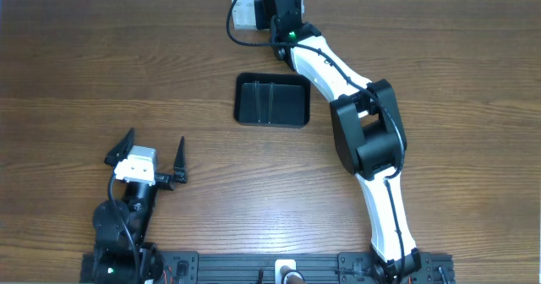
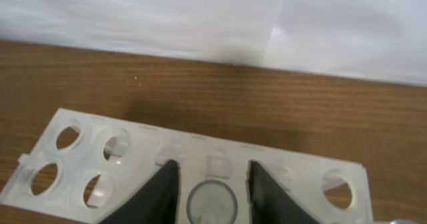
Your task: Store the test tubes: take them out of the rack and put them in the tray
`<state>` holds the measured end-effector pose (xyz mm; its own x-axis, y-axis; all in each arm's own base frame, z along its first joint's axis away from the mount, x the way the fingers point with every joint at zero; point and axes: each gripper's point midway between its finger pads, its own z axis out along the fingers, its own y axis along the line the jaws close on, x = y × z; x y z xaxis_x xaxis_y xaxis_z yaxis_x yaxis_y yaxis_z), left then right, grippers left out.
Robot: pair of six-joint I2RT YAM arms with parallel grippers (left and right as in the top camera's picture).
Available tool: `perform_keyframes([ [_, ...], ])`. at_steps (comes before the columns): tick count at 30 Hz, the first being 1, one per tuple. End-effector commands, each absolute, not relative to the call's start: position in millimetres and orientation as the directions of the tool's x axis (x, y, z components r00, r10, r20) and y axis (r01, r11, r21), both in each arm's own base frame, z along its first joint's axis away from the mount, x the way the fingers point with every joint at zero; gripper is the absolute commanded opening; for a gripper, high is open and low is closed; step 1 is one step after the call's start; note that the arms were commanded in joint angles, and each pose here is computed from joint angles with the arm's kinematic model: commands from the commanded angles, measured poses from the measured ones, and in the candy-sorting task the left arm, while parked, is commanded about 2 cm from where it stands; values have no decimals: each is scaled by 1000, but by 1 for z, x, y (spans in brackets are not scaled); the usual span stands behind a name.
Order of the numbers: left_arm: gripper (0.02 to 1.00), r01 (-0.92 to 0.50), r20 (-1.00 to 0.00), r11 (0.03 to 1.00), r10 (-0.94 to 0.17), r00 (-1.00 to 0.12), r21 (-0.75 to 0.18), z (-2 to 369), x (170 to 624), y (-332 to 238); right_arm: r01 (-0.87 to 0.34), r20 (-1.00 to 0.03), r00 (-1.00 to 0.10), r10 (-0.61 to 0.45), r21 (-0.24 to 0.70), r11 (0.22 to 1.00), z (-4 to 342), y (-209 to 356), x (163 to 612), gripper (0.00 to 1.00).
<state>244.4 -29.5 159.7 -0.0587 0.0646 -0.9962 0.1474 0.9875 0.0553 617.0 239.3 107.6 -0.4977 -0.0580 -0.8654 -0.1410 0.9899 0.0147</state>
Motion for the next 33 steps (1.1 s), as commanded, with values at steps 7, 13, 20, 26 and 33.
perform_keyframes([
  [7,1000,153,-995,986,75,-60,65,158,244,-30,-132,-876,-480,-53,13,991,113,240,622,159],
  [13,998,153,-995,986,75,-60,65,158,244,-30,-130,-878,-475,-51,13,991,114,240,623,117],
  [20,998,153,-995,986,75,-60,65,158,244,-30,-128,-891,-452,-42,18,992,130,240,623,97],
  [26,1000,153,-995,986,75,-60,65,158,244,-30,-150,-932,-360,-47,8,989,197,240,618,95],
  [33,1000,153,-995,986,75,-60,65,158,244,-30,-152,-979,-201,26,58,987,321,227,588,95],
])
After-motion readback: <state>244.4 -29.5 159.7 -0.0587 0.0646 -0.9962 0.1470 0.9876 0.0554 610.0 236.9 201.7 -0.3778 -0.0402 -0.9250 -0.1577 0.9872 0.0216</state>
